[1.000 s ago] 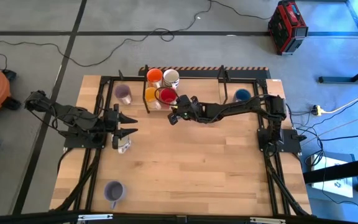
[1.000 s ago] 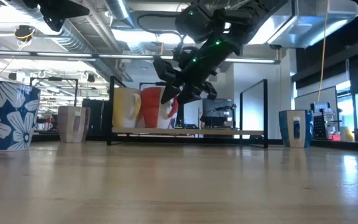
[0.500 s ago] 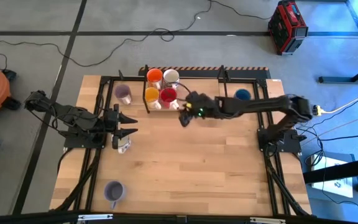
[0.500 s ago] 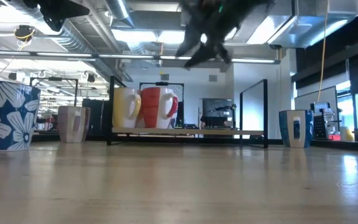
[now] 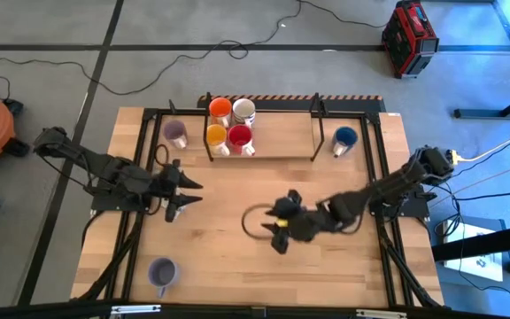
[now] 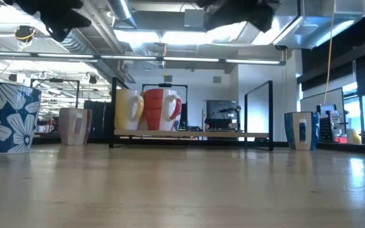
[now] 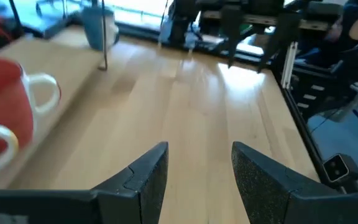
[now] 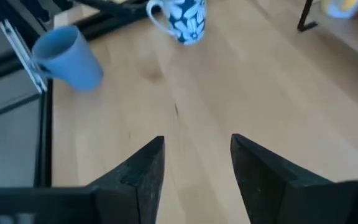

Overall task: Place coffee mugs
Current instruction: Put the blue mug on the shelf

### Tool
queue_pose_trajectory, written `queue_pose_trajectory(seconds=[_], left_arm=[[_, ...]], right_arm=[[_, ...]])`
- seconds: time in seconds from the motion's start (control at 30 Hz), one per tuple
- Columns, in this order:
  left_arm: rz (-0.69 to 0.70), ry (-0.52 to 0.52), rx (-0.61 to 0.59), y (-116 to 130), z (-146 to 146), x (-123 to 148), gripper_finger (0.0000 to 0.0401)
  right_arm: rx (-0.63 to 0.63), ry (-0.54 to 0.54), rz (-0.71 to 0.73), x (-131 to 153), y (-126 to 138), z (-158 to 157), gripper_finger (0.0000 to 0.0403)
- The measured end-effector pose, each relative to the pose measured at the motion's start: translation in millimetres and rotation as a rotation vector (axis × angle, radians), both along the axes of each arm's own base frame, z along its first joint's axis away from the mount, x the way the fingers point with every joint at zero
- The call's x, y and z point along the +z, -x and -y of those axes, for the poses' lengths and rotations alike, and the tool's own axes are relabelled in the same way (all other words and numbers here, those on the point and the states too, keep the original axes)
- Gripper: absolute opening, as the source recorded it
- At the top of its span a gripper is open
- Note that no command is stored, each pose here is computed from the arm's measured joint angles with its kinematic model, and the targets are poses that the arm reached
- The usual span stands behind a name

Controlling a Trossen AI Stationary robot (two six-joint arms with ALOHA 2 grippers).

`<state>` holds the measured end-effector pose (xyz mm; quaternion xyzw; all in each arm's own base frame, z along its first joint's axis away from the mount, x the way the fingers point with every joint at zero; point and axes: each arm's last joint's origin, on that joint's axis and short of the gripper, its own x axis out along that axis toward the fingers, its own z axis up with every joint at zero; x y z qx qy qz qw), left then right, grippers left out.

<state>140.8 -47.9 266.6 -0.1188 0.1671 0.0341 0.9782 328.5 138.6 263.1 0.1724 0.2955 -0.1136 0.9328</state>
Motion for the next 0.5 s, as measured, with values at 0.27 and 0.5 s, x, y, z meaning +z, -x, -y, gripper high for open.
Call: queue_pose_trajectory(seconds=[0.27, 0.5], left_arm=[[-0.060, 0.119, 0.075, -22.9, 9.3, -14.3, 0.0172], [0.008, 0.161, 0.076, -33.0, 13.5, -11.0, 0.0172]], right_arm=[[0.015, 0.043, -0.025, -16.5, 28.0, -21.8, 0.0172], [-0.023, 0.085, -0.049, 6.3, 54.9, -3.2, 0.0172]])
